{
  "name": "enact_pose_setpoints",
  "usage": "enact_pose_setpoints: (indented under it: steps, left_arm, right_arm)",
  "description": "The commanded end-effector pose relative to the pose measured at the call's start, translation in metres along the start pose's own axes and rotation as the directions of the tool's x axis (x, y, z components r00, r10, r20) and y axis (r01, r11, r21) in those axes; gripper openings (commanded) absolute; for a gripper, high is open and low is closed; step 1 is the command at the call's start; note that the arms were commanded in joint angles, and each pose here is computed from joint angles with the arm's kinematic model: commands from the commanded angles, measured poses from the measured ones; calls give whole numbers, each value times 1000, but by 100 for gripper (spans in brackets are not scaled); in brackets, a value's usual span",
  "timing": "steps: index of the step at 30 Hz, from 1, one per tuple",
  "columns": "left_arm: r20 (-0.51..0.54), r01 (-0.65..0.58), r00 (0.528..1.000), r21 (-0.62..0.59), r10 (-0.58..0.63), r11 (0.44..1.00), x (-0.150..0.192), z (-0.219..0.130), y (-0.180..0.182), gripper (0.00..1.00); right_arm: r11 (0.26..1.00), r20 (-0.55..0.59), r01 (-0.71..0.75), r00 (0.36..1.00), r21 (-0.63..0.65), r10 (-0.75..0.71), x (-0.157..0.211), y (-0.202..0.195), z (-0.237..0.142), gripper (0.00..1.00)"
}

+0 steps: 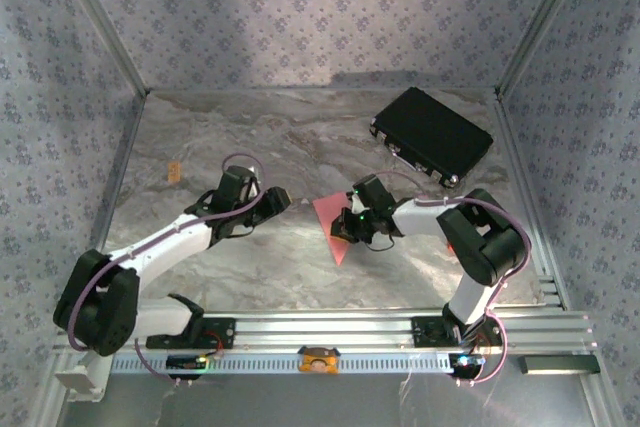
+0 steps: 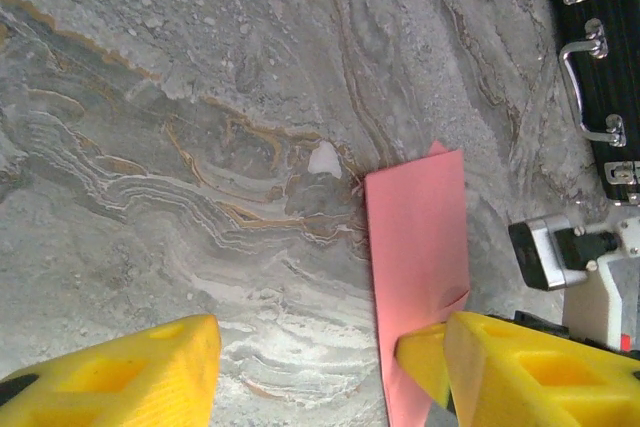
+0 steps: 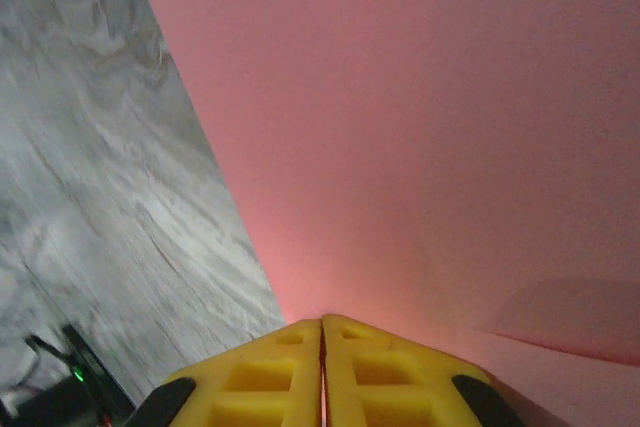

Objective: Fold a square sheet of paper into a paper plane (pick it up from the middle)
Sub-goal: Rotate the paper at the center of the table.

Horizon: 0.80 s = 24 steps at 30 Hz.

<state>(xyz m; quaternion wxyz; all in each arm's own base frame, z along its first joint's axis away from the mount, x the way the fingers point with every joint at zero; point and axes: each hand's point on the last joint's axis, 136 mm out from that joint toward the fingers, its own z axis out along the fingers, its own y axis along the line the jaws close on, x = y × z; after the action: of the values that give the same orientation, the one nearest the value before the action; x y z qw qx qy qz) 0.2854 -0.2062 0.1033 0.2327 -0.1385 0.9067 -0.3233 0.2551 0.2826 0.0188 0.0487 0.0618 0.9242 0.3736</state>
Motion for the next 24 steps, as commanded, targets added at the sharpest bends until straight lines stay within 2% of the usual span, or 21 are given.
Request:
enact_pose_setpoints:
  steps: [1,3,5,8,11,17,19,21,24]
  left_arm:
    - [-1,-6,1000,45,6,999,-4,1,-18,60]
    - [-11,-5,1000,51,6,999,-2,4,-21,61]
    - [-21,-8,1000,53,9,999,0,6,-23,61]
    - [-36,-9,999,58,11,998,1,10,-27,60]
    - [-62,-19,998,79,24,997,4,15,-34,52]
    - [-144,-34,988,173,59,984,14,34,-61,33]
    - [-167,-35,983,206,71,978,17,42,-74,31]
    - [-204,-36,975,243,87,969,22,51,-88,28]
    - [-257,-31,961,265,102,964,29,69,-101,22]
  right_arm:
    - [965,135,-259,958,30,253,-13,-25,4,11]
    - [939,188,-342,922,-13,339,-15,-27,4,10]
    - [929,245,-365,897,-62,369,-18,-19,1,10]
    - [931,305,-341,880,-128,364,-23,-2,-10,13]
    - [943,329,-275,887,-189,325,-31,13,-26,15]
    - [976,430,-217,878,-37,211,-41,-13,-73,16]
    - [982,457,-189,874,6,165,-44,-19,-88,17]
    - [986,451,-161,884,45,124,-45,-27,-97,18]
    - [990,409,-140,905,30,116,-46,-35,-101,19]
